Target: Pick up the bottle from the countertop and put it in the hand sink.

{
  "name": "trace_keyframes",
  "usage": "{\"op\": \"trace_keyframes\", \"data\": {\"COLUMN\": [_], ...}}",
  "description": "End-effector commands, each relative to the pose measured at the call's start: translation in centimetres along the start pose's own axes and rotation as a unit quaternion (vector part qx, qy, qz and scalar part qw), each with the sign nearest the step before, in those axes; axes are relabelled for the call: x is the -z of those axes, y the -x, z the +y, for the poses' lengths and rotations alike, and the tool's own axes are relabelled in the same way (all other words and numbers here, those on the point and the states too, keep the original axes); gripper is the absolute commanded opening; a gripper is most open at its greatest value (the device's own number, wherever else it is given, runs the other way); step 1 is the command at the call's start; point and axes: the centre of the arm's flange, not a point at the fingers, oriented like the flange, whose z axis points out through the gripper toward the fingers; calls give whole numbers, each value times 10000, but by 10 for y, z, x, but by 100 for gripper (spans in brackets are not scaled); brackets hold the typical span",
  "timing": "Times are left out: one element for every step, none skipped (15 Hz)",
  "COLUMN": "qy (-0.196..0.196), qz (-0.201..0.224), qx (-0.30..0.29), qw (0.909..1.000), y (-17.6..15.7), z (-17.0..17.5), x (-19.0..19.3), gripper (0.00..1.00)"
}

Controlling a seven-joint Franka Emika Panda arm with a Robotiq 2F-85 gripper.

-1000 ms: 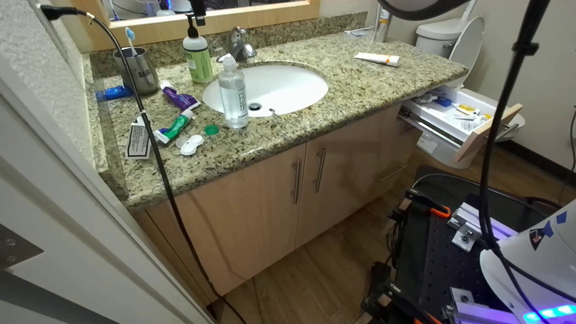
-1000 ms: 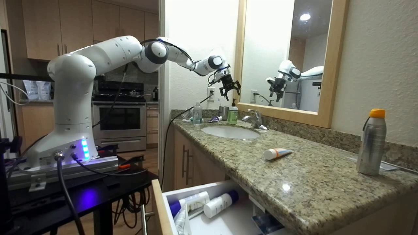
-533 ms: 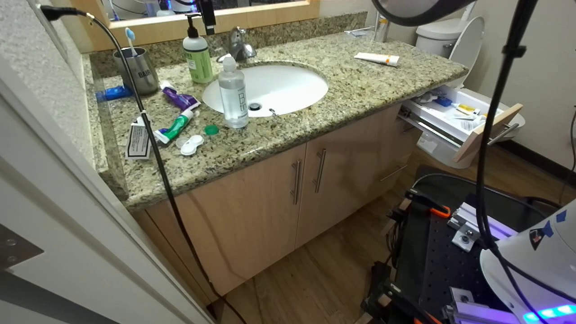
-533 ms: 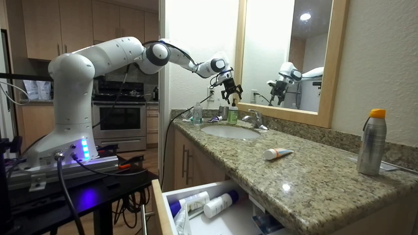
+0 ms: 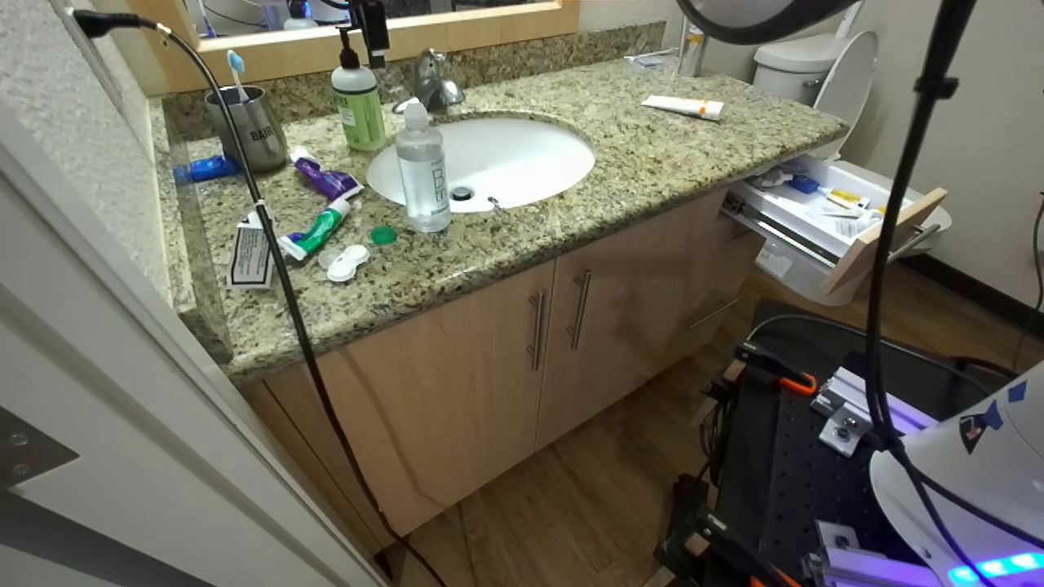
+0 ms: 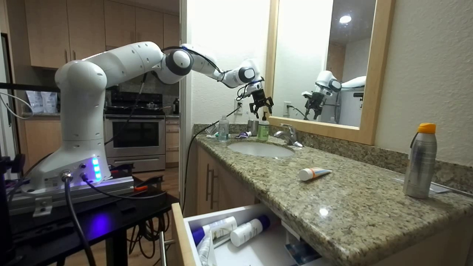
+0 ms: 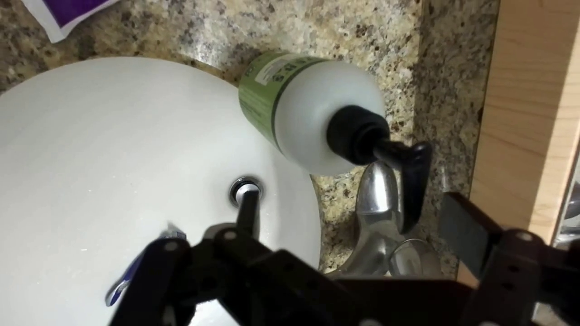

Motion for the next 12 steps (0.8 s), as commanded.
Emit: {"op": "trace_keyframes", "data": {"qy": [-98, -203, -91, -133, -151, -158, -267, -365, -437, -484, -571, -348], "qz": [-147, -141, -92, -113, -129, -138, -43, -7, 39, 73, 147, 44], "qx": [391, 492, 274, 355, 410, 438, 274, 134, -66, -196, -398, -138], "qw": [9991, 9985, 9995, 9992, 9990, 9988, 9993, 9992, 9990, 9986, 9975, 9993], "y": [23, 33, 28, 39, 47, 52, 49, 46, 40, 35, 29, 32], "z": [28, 35, 7, 11, 14, 15, 8, 4, -5, -9, -16, 6], "x": [20, 23, 10, 13, 15, 16, 10, 5, 1, -2, -5, 6], "gripper": [100, 100, 100, 100, 100, 100, 100, 100, 100, 100, 100, 100]}}
